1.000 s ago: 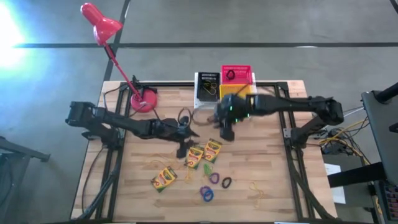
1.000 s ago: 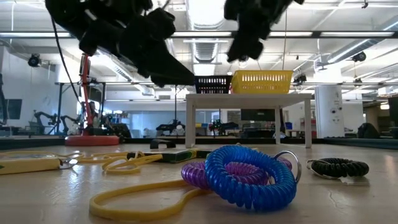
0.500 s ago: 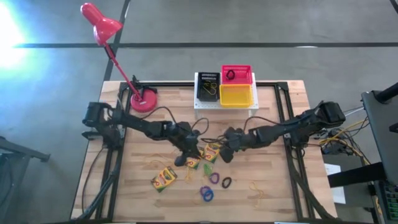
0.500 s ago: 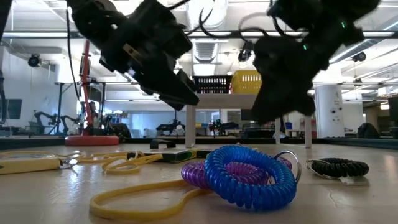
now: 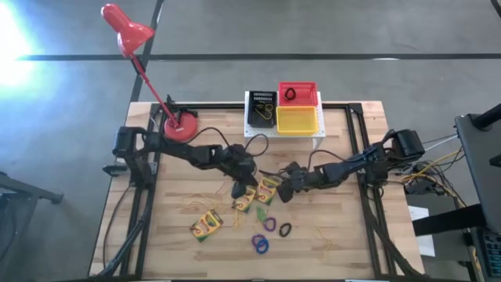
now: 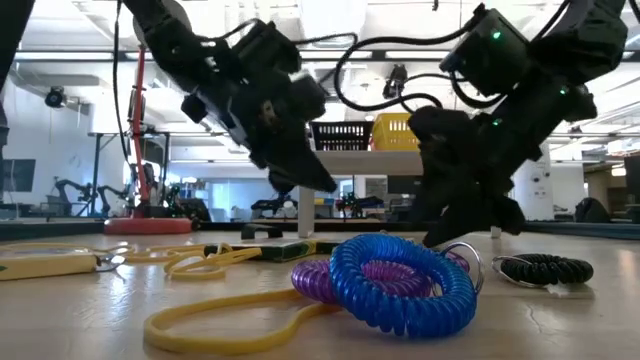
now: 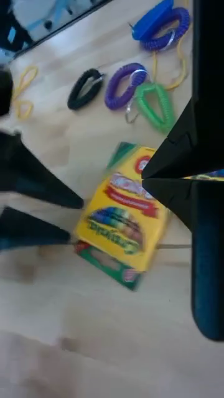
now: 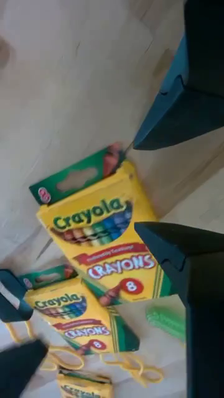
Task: Pick & Place Office Desk Supplies
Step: Put the yellow crayon box into the yellow bin on the shelf
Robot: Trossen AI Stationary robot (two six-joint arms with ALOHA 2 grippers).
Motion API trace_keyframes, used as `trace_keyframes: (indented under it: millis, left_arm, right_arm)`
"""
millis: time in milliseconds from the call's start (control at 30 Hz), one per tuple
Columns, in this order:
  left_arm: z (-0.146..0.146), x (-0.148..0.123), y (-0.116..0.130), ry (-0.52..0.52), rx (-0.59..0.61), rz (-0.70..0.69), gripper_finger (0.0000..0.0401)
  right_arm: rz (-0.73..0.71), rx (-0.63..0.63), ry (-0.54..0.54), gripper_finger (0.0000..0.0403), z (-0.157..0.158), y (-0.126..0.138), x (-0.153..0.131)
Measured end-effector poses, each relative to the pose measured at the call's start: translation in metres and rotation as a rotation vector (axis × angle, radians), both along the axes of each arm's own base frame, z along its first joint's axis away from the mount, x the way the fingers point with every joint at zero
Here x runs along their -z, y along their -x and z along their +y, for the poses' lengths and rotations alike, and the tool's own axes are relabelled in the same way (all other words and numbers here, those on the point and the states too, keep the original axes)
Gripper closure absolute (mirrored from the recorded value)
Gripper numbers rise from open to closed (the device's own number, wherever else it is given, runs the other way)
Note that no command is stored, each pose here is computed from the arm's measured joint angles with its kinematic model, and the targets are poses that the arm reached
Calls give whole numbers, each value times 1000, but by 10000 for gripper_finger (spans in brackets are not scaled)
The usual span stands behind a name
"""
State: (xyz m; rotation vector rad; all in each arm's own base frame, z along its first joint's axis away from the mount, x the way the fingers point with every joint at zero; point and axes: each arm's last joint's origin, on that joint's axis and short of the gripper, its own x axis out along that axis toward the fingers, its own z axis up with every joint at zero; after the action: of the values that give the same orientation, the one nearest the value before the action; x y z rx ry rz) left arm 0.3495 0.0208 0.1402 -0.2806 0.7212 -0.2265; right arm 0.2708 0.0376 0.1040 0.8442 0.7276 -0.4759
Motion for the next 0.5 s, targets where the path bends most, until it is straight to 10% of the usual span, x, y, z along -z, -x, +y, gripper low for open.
trace_keyframes:
  millis: [500]
  left_arm:
    - [6, 49, -9, 98, -79, 121, 395]
  right_arm:
    - [-12, -116, 98, 215, 5, -27, -9]
